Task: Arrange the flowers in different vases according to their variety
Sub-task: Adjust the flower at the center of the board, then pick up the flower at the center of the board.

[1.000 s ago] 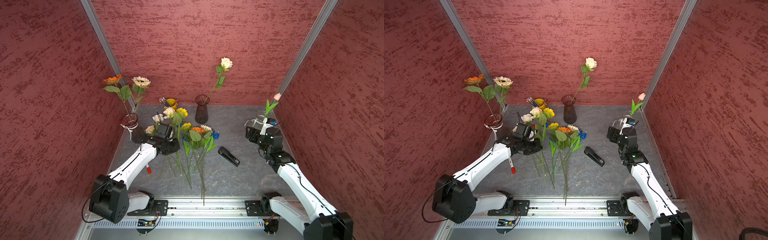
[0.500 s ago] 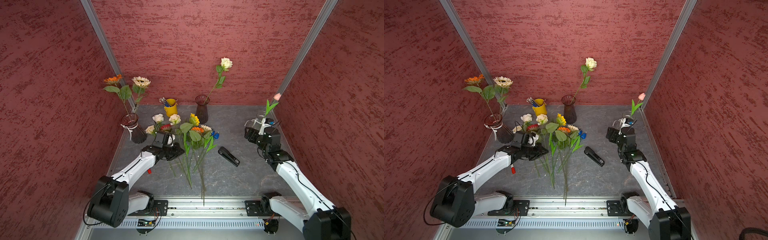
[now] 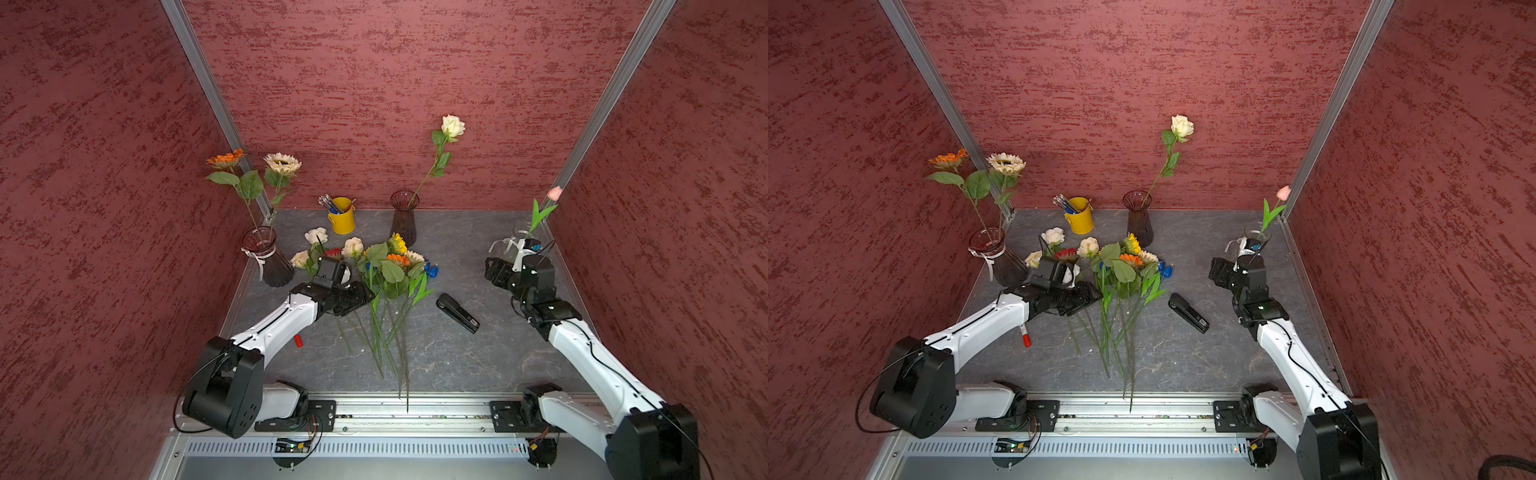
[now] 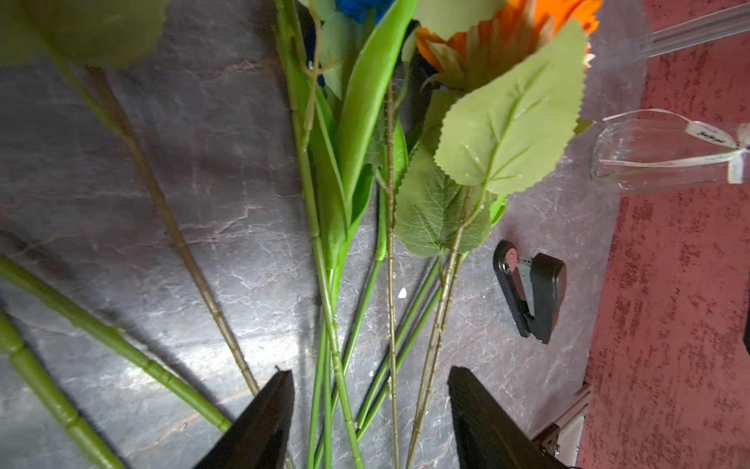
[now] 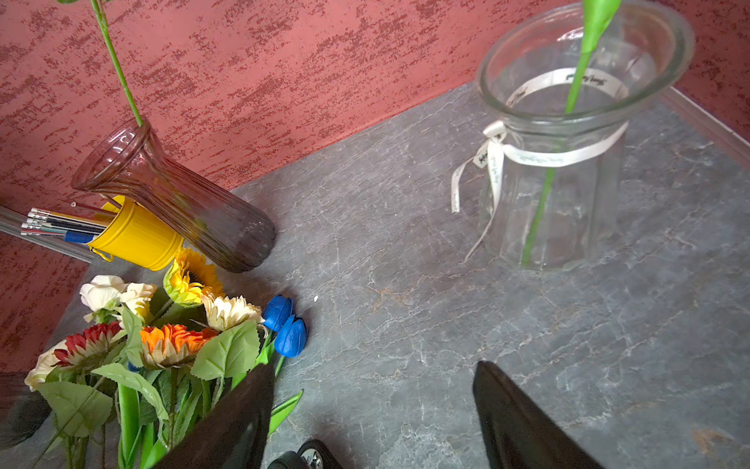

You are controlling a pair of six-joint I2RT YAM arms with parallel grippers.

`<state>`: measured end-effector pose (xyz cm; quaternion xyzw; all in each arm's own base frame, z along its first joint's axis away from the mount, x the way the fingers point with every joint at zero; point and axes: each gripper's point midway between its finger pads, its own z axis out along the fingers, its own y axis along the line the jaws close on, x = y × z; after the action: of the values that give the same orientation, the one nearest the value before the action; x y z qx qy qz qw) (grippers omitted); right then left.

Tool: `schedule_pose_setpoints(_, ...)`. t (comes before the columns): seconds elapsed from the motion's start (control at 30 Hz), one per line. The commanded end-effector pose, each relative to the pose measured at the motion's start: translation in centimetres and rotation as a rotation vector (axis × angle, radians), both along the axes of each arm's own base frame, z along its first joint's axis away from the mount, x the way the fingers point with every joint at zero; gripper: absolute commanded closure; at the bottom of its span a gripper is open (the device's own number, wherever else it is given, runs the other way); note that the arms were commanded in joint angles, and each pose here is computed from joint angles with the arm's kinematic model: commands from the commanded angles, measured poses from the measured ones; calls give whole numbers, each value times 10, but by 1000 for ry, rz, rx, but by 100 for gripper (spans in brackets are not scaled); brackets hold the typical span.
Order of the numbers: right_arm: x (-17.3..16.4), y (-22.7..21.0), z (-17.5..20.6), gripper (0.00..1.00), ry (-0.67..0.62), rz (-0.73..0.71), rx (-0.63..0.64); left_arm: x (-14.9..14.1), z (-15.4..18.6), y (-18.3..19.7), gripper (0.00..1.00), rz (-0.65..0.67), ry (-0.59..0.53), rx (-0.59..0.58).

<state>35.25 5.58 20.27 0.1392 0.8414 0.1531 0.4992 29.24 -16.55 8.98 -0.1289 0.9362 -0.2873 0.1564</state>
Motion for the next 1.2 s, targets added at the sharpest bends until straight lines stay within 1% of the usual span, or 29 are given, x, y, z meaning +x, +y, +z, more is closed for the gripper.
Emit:
schedule_pose_setpoints(0.0, 2, 4, 6, 18, -20, 11, 5, 9, -7, -2, 42, 4, -6, 17)
schedule_pose_setpoints(0.07, 1, 3, 6, 18, -19, 9, -1, 10, -13, -5, 45, -2, 11, 14)
schedule_pose_setpoints(0.17, -1, 2, 7, 18, -20, 4, -8, 11, -24, -6, 48, -7, 38, 52)
schedule_pose_setpoints(0.27, -3, 0, 6, 18, -21, -2, -12, 13, -33, -5, 54, 1, 44, 62)
schedule_pose_setpoints(0.37, -3, -1, 6, 18, -20, -5, -11, 16, -39, -5, 63, 16, 41, 61)
schedule_pose_setpoints(0.47, -3, 0, 5, 18, -18, -3, -8, 16, -45, -3, 70, 33, 42, 64)
schedule_pose_setpoints(0.77, -3, -1, 7, 18, -22, -9, -15, 12, -63, -6, 74, 32, 67, 49)
schedule_pose_setpoints(0.9, -4, -1, 5, 18, -21, -7, -15, 13, -63, -6, 79, 44, 44, 33)
schedule_pose_setpoints(0.97, -5, -1, 4, 18, -18, -6, -13, 13, -62, -6, 89, 48, 37, 29)
schedule_pose_setpoints(1.07, -5, -1, 5, 18, -22, -9, -11, 12, -58, -5, 95, 49, 29, 31)
schedule_pose_setpoints(1.17, -4, -1, 7, 18, -25, -8, -11, 11, -51, -2, 98, 56, 19, 37)
